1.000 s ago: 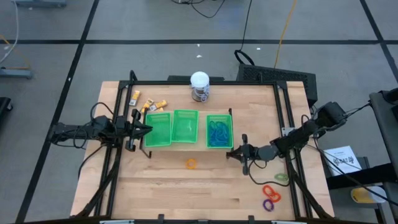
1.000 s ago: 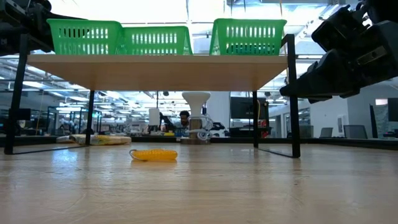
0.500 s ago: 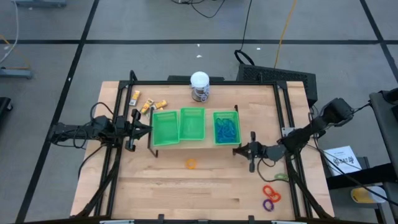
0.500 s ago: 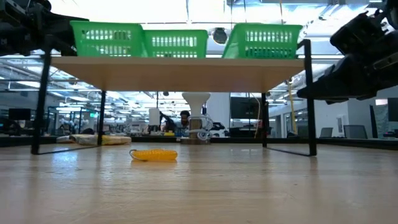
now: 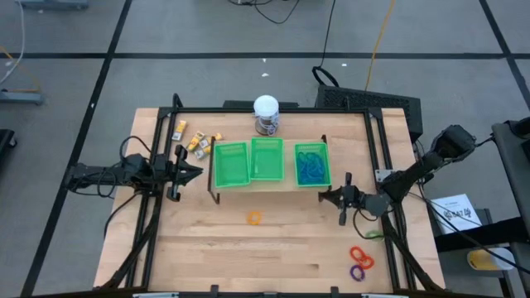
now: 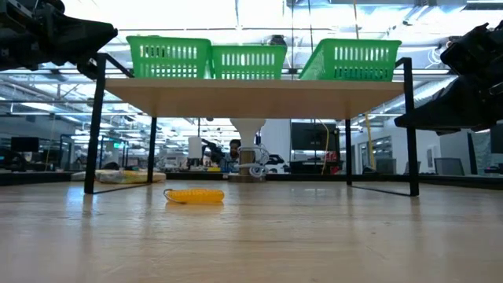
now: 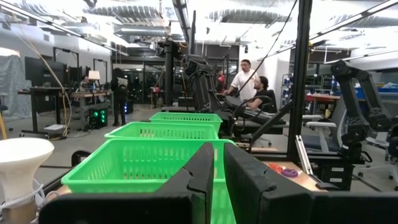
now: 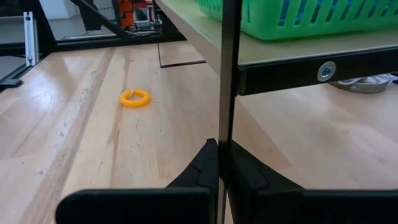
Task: Pick & Place Office Desk Supplies
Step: Adjust the shelf on the table
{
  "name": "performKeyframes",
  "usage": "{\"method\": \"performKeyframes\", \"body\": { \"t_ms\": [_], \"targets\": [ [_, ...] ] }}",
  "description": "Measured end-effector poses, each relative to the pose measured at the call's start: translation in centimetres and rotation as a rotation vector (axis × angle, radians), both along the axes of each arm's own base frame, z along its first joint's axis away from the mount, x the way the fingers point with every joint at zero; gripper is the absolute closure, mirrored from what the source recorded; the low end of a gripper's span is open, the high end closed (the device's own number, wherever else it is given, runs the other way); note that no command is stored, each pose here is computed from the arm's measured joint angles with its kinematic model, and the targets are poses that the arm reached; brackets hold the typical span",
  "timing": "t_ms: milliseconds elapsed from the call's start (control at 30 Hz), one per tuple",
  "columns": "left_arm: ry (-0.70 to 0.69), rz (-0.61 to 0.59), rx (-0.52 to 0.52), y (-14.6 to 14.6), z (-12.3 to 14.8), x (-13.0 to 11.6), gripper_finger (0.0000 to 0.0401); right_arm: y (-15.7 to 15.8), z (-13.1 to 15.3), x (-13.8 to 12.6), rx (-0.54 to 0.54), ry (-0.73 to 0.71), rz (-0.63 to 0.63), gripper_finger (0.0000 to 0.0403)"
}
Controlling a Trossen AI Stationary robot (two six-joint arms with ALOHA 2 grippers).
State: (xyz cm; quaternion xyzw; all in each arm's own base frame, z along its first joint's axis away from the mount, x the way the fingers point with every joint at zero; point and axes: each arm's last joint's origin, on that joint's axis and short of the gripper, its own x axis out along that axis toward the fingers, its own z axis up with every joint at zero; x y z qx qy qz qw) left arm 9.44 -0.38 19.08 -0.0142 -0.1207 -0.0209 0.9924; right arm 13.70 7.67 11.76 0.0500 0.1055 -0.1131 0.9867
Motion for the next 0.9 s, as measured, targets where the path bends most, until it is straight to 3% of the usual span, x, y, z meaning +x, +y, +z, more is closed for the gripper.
{"method": "performKeyframes", "body": {
  "t_ms": [467, 667, 900],
  "targets": [
    [-0.001, 0.000, 0.000, 0.0, 0.0, 0.0, 0.0357, 0.0, 0.0, -0.1, 0.017, -0.011, -0.038, 0.0386],
    [-0.001, 0.000, 0.000, 0.0, 0.0, 0.0, 0.0357, 0.0, 0.1, -0.1, 0.046, -0.023, -0.033, 0.0310],
    [-0.001, 0.000, 0.000, 0.0, 0.0, 0.0, 0.0357, 0.4, 1.0, 0.4, -0.039, -0.027, 0.013, 0.0201]
  ]
}}
